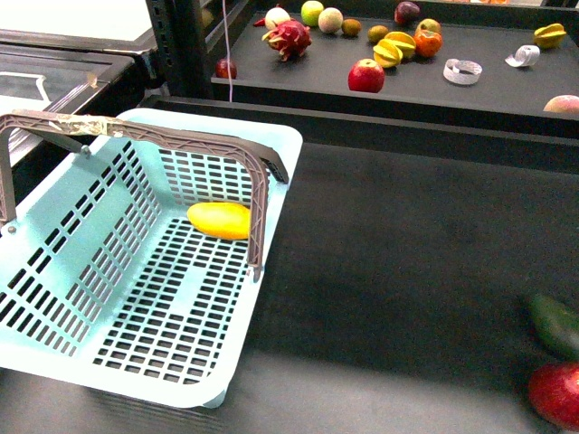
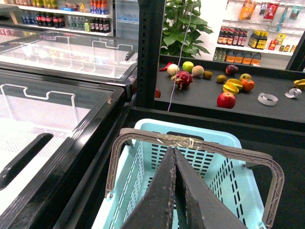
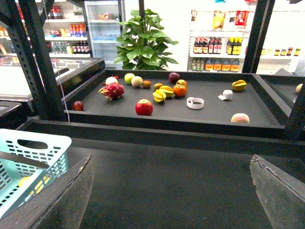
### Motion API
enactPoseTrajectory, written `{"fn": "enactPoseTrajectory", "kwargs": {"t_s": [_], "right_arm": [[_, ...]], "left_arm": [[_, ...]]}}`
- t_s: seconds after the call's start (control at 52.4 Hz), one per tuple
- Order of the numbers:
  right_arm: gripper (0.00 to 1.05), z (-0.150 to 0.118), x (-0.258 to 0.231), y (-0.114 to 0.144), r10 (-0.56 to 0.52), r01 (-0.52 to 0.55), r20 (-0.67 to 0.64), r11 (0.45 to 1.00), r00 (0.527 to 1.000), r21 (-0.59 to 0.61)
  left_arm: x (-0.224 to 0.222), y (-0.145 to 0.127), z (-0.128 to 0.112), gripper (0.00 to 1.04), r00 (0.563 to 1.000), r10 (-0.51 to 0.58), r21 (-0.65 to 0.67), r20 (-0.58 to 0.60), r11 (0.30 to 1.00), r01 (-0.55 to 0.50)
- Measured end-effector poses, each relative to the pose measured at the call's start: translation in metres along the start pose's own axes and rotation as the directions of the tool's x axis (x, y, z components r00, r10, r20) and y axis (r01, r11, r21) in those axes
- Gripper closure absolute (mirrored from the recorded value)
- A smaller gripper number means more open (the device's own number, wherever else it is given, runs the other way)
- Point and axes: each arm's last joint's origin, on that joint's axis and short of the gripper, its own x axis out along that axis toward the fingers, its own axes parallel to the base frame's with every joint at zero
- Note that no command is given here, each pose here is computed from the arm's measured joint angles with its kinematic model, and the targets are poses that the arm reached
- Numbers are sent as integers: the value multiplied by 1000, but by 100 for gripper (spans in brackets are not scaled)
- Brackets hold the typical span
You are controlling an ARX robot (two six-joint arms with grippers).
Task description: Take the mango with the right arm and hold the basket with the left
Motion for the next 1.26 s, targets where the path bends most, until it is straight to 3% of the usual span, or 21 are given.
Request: {"fn": "enactPoseTrajectory", "kwargs": {"t_s": [1.26], "right_arm": [[8,0,0,0,0,0,1,1000,1000,0]], "left_arm": [[-32,0,-1,102,1000,0,3,0,1000,0]]}}
